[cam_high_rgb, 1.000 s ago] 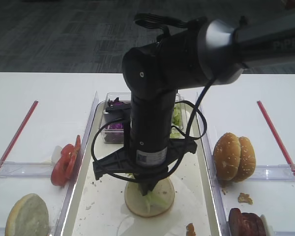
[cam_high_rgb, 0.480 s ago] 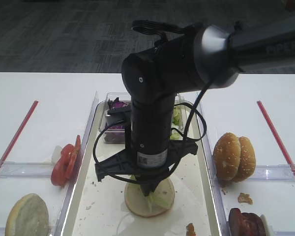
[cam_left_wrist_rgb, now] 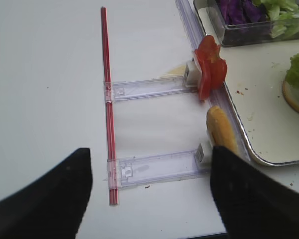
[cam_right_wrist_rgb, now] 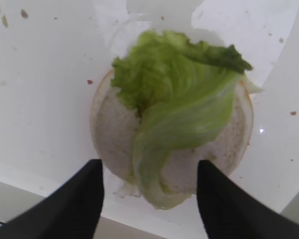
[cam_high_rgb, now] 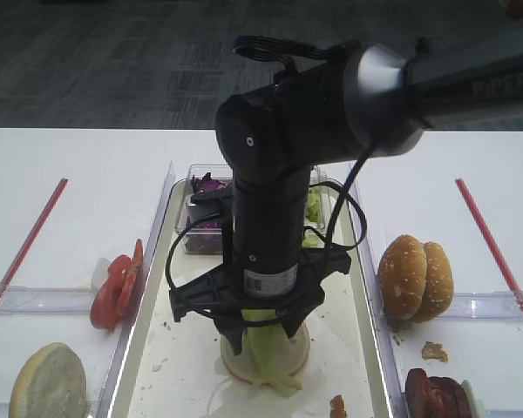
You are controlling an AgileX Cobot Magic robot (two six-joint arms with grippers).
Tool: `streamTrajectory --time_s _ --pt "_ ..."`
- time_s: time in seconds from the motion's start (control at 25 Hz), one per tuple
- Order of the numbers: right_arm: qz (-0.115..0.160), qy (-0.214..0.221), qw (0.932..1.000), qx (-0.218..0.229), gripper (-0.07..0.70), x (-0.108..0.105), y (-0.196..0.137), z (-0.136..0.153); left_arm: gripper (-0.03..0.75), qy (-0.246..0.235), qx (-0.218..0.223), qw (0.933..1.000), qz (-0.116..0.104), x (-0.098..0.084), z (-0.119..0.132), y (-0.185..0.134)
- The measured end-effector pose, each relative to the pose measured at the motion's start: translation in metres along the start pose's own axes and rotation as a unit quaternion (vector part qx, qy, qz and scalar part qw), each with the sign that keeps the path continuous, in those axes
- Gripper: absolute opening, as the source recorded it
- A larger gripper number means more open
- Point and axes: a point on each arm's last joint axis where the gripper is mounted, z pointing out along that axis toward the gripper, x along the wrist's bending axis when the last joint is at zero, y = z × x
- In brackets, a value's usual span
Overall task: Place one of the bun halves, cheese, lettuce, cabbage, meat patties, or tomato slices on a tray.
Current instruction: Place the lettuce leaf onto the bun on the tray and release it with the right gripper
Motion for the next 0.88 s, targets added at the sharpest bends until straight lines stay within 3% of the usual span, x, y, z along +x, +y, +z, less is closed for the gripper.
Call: streamTrajectory --time_s 0.2,0.6,0.88 --pt "0.000 -0.001 1.0000 0.004 0.508 0.000 -0.001 0.000 0.475 0.000 0.000 1.0000 0.000 0.000 0.000 0.000" --pt "-0.001 -0.010 0.9997 0.022 0.514 -0.001 -0.004 -0.001 0.475 0.000 0.000 1.0000 0.000 0.000 0.000 0.000" --pt "-0.001 -0.002 1.0000 0.001 0.514 0.002 0.013 -0.031 0.475 0.000 0.000 1.0000 0.000 0.000 0.000 0.000"
